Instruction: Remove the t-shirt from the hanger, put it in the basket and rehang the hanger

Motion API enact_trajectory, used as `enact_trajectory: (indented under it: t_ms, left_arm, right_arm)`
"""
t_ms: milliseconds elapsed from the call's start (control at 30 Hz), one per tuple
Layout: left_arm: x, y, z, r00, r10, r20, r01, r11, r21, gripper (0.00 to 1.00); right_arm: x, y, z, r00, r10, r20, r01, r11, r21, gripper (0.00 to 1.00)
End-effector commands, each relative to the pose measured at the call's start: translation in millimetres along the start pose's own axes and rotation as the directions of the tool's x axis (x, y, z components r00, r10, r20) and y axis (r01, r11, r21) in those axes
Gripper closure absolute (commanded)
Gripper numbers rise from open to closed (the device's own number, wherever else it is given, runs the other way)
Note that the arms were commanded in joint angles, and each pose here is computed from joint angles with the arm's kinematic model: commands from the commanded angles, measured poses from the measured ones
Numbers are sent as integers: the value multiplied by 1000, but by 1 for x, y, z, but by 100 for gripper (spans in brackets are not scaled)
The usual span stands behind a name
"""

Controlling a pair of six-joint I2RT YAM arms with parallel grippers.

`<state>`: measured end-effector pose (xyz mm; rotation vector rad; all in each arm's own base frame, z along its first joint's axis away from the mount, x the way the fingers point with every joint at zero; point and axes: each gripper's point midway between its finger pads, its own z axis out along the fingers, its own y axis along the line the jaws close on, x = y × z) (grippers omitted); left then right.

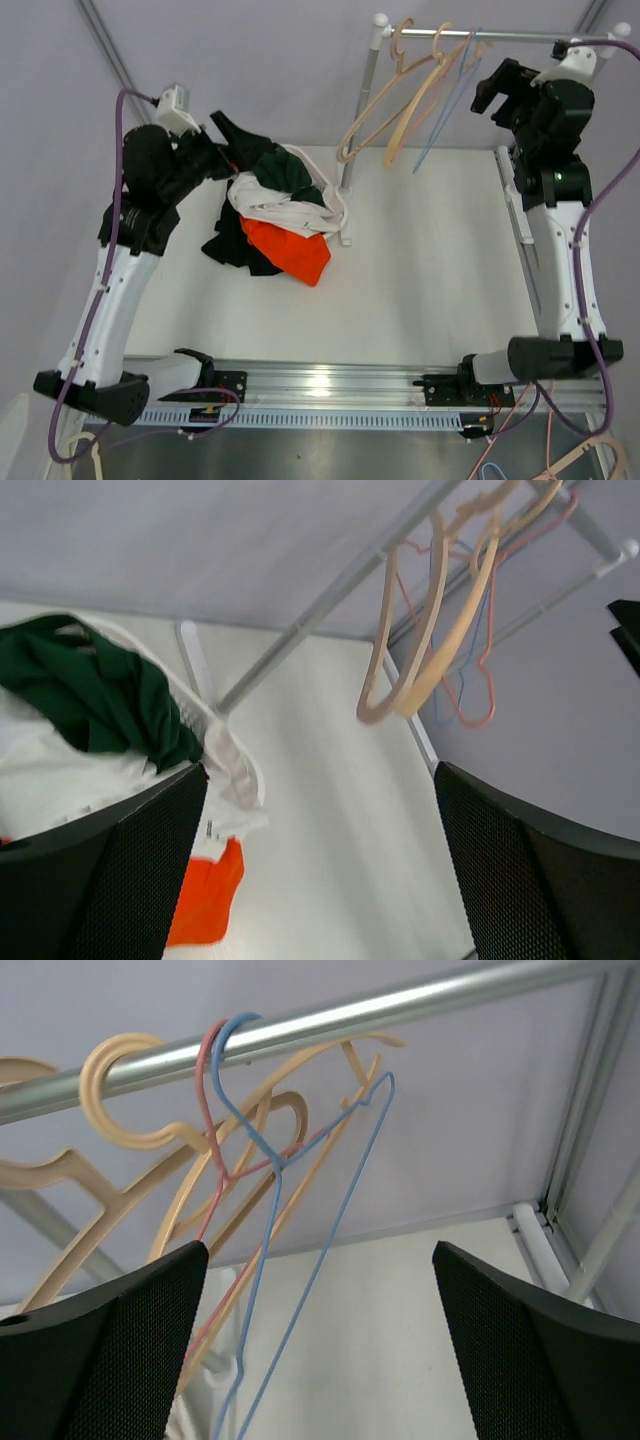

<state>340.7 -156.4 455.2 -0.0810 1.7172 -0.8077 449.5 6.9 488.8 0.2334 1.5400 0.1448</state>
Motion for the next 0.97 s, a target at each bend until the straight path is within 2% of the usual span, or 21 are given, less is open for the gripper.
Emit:
enact_trajectory:
  t_ms: [0, 33, 67, 100, 133, 167, 200, 233, 267, 433, 467, 500, 633, 733, 933]
  left_arm:
    - [18, -7, -32, 999, 40, 3, -40, 997, 67, 0]
    - [48, 10, -32, 999, 28, -45, -26, 999, 41, 1]
    - [38, -3, -59, 999, 37, 29, -40, 996, 79, 1]
    - [39, -6, -70, 998, 37, 49, -42, 995, 94, 1]
    - [68, 11, -70, 1000, 23, 4, -23, 997, 72, 1]
    - [64, 3, -93, 998, 25, 55, -31, 995, 99, 0]
    - [76, 9, -98, 999, 20, 43, -24, 995, 94, 1]
    - [87, 13, -103, 999, 19, 30, -22, 995, 101, 1]
    - [92, 12, -117, 999, 22, 48, -27, 993, 113, 0]
    - [131, 23, -144, 999, 38, 1, -38, 990, 133, 1]
    - [150, 36, -142, 999, 28, -37, -24, 994, 107, 1]
    - [155, 37, -151, 999, 33, -26, -29, 993, 114, 1]
    - [195, 58, -153, 996, 23, -91, -14, 995, 99, 1]
    - [207, 65, -157, 993, 31, -116, -21, 996, 85, 0]
    - [204, 64, -164, 993, 54, -101, -46, 995, 85, 1]
  right_arm:
    - [-33, -7, -74, 989, 95, 109, -102, 993, 57, 0]
    - [-11, -12, -80, 992, 108, 68, -113, 991, 71, 1]
    - [-4, -12, -93, 990, 128, 52, -131, 989, 65, 1]
    - [-11, -11, -120, 987, 141, 75, -145, 988, 45, 1]
    - [19, -14, -126, 990, 140, 3, -140, 989, 55, 1]
    - [28, -13, -137, 989, 145, -15, -145, 989, 44, 1]
    - [25, -14, -159, 988, 156, 8, -156, 987, 26, 1]
    - [52, -20, -165, 986, 160, -51, -157, 987, 45, 1]
    - [60, -21, -173, 984, 168, -62, -165, 985, 43, 1]
    - [96, -16, -221, 967, 239, -87, -244, 969, -44, 1]
    - [112, -16, -223, 962, 243, -121, -251, 967, -49, 1]
    - [118, -17, -227, 960, 250, -127, -258, 965, -48, 0]
    - [139, -22, -241, 962, 234, -142, -244, 968, -57, 1]
    - [147, -26, -245, 961, 225, -158, -235, 971, -47, 0]
    - [157, -24, -250, 962, 208, -178, -224, 972, -73, 0]
